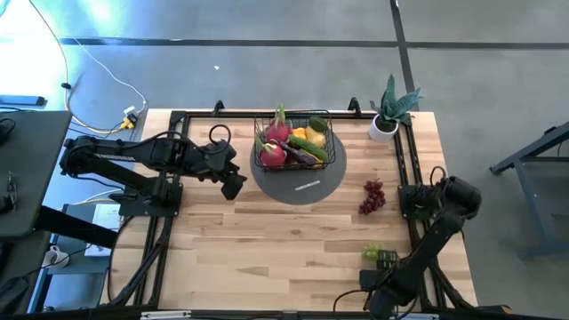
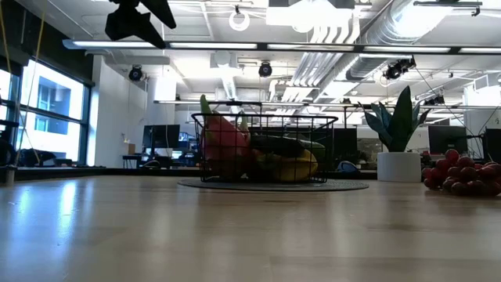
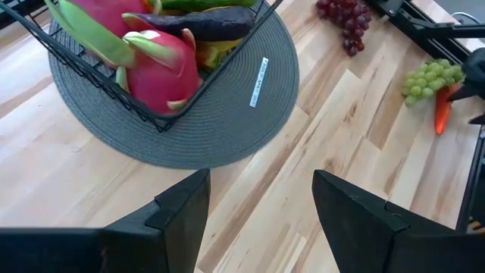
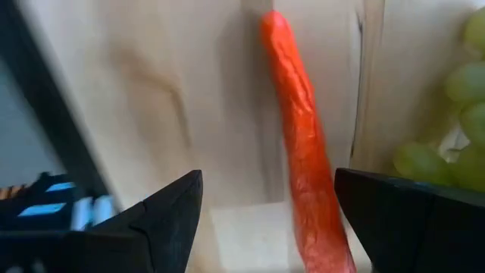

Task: Build produce basket
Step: Put the orange carrot into the black wire basket

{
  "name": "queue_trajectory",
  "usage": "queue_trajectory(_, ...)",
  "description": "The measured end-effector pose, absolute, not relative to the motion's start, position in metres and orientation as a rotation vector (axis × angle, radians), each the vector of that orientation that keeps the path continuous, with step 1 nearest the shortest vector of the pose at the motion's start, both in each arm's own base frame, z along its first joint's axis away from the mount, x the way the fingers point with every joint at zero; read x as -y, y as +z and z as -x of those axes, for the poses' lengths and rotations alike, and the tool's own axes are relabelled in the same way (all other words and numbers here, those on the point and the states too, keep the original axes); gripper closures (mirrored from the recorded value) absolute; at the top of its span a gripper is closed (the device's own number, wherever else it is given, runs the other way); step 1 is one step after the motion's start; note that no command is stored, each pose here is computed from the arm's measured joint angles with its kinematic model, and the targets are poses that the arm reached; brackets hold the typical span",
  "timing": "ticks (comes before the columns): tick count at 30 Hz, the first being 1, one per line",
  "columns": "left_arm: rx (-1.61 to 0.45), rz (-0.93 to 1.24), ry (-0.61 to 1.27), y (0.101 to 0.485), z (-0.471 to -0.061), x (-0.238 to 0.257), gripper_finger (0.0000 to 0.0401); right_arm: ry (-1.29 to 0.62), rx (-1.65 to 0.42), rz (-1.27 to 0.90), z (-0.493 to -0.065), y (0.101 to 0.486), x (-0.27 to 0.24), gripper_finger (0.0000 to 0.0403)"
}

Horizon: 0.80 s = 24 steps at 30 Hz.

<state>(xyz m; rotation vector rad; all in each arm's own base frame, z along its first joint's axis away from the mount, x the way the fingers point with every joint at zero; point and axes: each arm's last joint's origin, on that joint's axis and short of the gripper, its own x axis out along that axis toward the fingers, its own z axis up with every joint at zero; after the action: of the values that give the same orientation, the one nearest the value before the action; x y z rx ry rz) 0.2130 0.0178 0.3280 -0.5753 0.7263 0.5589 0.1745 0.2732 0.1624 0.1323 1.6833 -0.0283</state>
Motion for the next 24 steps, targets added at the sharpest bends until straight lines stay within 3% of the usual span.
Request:
queue_trajectory(6, -0.725, 0.567, 0.559, 0.328, -0.213, -0.016, 0.0178, -0.114, -1.752, -0.113, -0.181, 0.142, -0.270, 0.0122)
queue_trajectory(10, -0.725, 0.565, 0.558, 0.328, -0.213, -0.016, 0.0178, -0.116, -1.772, -0.130, -0.186, 0.139, -0.267, 0.0148)
queue_trajectory(14, -0.733, 0.540, 0.548, 0.328, -0.213, -0.016, 0.0178, -0.117, -1.782, -0.160, -0.189, 0.137, -0.265, 0.0210)
queue_trajectory(22, -0.749, 0.486, 0.526, 0.328, -0.213, -0.016, 0.0178, -0.161, -1.784, -0.239, -0.202, 0.137, -0.256, 0.0373)
queue_trajectory(24, -0.753, 0.474, 0.521, 0.328, -0.213, -0.016, 0.0178, -0.171, -1.790, -0.267, -0.207, 0.137, -0.253, 0.0390)
